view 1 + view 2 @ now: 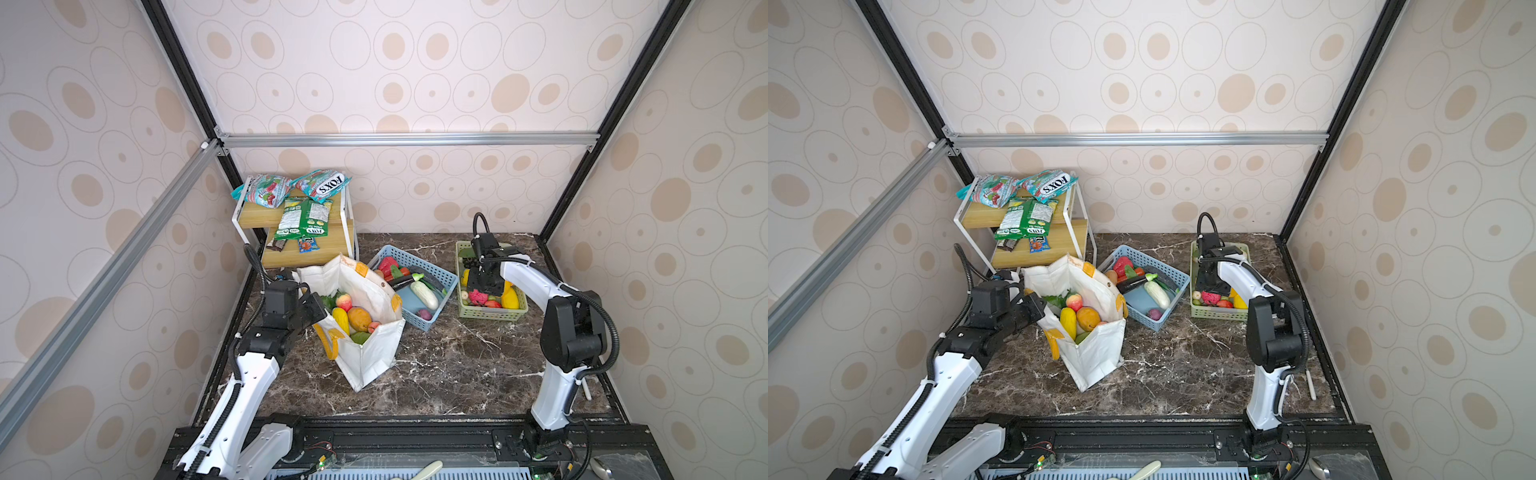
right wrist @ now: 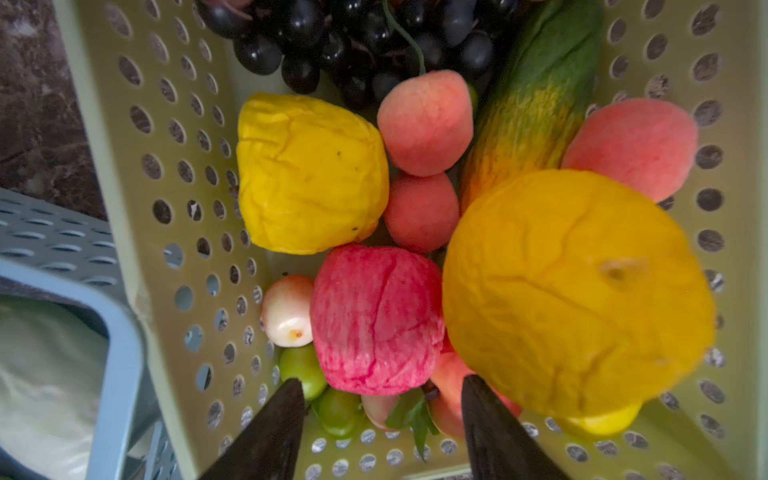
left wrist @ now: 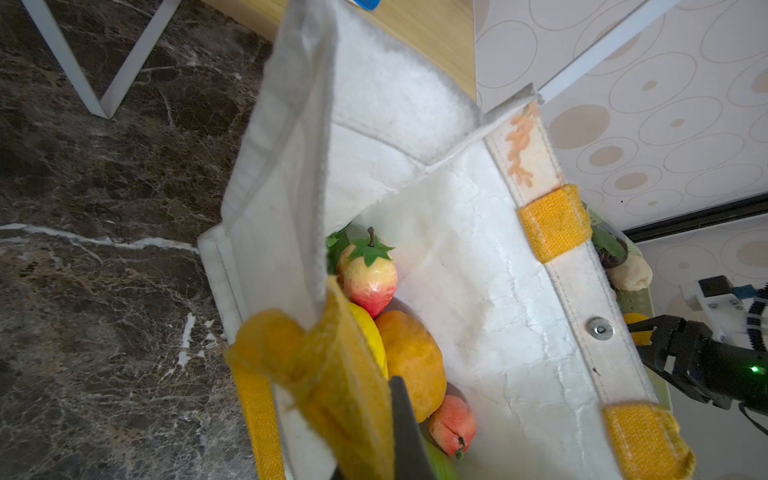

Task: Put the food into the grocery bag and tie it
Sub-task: 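Lower the open right gripper into the green basket onto the red apple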

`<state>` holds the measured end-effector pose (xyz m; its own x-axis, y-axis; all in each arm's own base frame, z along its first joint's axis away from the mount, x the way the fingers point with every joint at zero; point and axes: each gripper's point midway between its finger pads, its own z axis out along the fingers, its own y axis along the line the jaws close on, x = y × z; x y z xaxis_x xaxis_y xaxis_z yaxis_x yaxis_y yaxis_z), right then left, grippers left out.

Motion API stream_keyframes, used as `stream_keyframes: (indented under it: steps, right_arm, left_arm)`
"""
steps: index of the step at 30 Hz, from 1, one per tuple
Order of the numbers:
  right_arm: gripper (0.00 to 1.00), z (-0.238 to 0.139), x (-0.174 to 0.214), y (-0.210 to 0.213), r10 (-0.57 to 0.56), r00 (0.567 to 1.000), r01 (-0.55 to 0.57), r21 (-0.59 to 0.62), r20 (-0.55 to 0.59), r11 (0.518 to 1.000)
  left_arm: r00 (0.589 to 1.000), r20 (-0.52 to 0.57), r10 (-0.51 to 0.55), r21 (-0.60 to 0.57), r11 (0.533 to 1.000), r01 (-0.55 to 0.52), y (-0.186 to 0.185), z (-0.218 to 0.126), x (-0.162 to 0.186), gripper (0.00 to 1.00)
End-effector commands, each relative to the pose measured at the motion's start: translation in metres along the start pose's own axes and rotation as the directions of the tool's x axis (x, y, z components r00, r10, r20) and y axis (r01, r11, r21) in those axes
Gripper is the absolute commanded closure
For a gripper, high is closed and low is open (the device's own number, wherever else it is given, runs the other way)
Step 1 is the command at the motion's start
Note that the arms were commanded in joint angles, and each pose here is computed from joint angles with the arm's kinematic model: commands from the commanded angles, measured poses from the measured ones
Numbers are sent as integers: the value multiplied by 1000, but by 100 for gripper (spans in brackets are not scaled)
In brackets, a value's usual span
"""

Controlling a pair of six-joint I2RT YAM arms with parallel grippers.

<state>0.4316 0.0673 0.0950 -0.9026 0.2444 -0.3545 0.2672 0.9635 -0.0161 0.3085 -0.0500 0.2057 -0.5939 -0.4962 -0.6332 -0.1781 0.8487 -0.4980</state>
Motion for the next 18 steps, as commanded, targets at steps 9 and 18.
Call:
stream_keyframes:
  steps: [9, 18]
  right_arm:
    - [31, 30, 1, -7, 37, 999, -36, 62, -22, 997]
    - [28, 47, -2, -6, 41, 998, -38, 65, -38, 997]
  left_arm:
    - [998, 58, -12, 12, 1000, 11, -2, -10, -11, 100]
    - [998, 61, -5, 14, 1000, 4, -4, -10, -14, 100]
